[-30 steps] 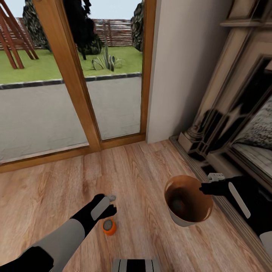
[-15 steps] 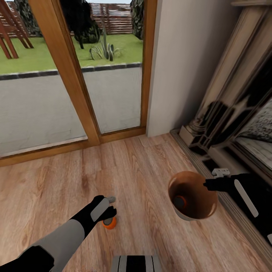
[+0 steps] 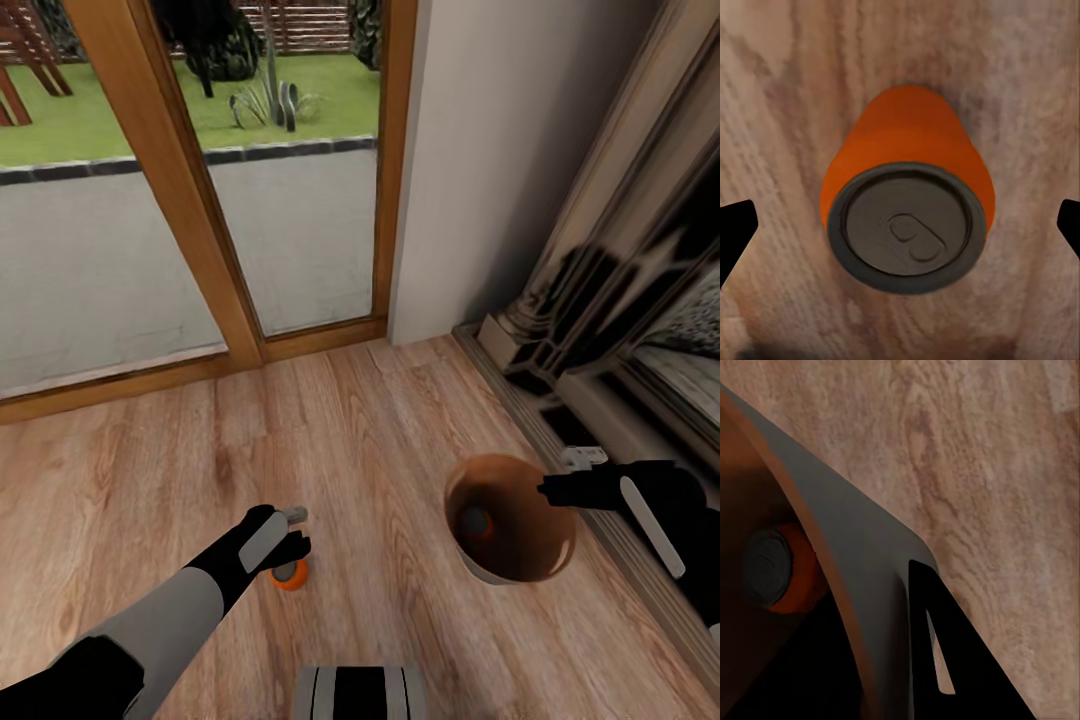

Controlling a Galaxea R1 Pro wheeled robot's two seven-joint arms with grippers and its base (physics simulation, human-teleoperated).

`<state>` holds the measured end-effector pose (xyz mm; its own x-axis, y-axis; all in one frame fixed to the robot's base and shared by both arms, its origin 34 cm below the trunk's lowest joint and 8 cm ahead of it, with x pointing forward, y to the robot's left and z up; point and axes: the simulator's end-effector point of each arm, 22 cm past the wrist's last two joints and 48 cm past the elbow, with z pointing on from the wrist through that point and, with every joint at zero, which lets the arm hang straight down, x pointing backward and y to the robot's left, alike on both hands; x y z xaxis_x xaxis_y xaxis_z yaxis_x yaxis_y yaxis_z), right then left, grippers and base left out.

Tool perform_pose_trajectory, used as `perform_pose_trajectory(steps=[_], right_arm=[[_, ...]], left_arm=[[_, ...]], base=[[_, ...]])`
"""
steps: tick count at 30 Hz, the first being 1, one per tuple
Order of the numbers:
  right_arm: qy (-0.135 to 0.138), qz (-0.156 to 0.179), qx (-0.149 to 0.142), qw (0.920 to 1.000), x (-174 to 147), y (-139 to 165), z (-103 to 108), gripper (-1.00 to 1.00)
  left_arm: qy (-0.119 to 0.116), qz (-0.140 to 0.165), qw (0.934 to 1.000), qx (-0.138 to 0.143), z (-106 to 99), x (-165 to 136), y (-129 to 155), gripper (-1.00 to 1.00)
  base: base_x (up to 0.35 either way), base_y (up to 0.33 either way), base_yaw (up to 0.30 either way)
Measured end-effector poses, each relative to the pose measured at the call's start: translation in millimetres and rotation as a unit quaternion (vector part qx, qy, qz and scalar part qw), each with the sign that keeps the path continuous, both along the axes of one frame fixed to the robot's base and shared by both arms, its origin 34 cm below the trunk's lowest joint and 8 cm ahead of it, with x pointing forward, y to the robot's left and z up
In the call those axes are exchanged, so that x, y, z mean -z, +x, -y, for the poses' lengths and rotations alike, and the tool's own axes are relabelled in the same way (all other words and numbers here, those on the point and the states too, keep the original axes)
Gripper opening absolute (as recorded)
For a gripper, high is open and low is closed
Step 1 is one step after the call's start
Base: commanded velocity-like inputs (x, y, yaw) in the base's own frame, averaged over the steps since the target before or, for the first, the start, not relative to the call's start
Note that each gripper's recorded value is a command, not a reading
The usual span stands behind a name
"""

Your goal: Put the three can of soda from the living room inside the tash can in the kitchen.

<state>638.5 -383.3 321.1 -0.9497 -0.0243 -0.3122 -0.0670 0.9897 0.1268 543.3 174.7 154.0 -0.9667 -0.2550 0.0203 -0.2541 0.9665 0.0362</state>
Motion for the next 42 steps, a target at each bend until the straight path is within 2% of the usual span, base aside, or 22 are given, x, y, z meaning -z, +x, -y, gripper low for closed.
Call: perform_pose_trajectory(steps=[11, 17, 22, 23, 33, 42], right_arm=[[0.0, -0.022, 0.0, 0.9997, 25.9, -8.8, 0.2, -1.0], [0.001, -0.022, 0.001, 0.9998, 25.4, -8.4, -0.2, -1.0], [-0.001, -0.021, 0.001, 0.9998, 25.2, -8.1, 0.8, -1.0], [0.0, -0.021, 0.001, 0.9998, 25.2, -8.1, 0.7, -1.0], [0.0, -0.021, 0.001, 0.9998, 25.2, -8.3, 0.8, -1.0], [0.0, -0.004, 0.0, 1.0, 5.0, -1.8, -0.2, -1.0]], left_arm=[[-0.001, -0.022, 0.9997, 0.0, 1.4, 21.3, -15.8, 1.0], [0.004, -0.022, 0.9997, 0.004, -1.8, 22.6, -18.1, 1.0], [0.014, -0.005, 0.9999, -0.003, -8.2, 24.4, -13.2, 1.0], [0.014, -0.004, 0.9999, -0.003, -8.2, 24.4, -13.1, -1.0], [0.012, -0.004, 0.9999, -0.007, -5.9, 26.1, -17.4, -1.0], [0.016, 0.017, 0.9997, -0.011, -9.3, 10.8, -6.7, -1.0]], base=[[0.0, 0.0, 0.0], [0.0, 0.0, 0.0], [0.0, 0.0, 0.0], [0.0, 0.0, 0.0], [0.0, 0.0, 0.0], [0.0, 0.0, 0.0]])
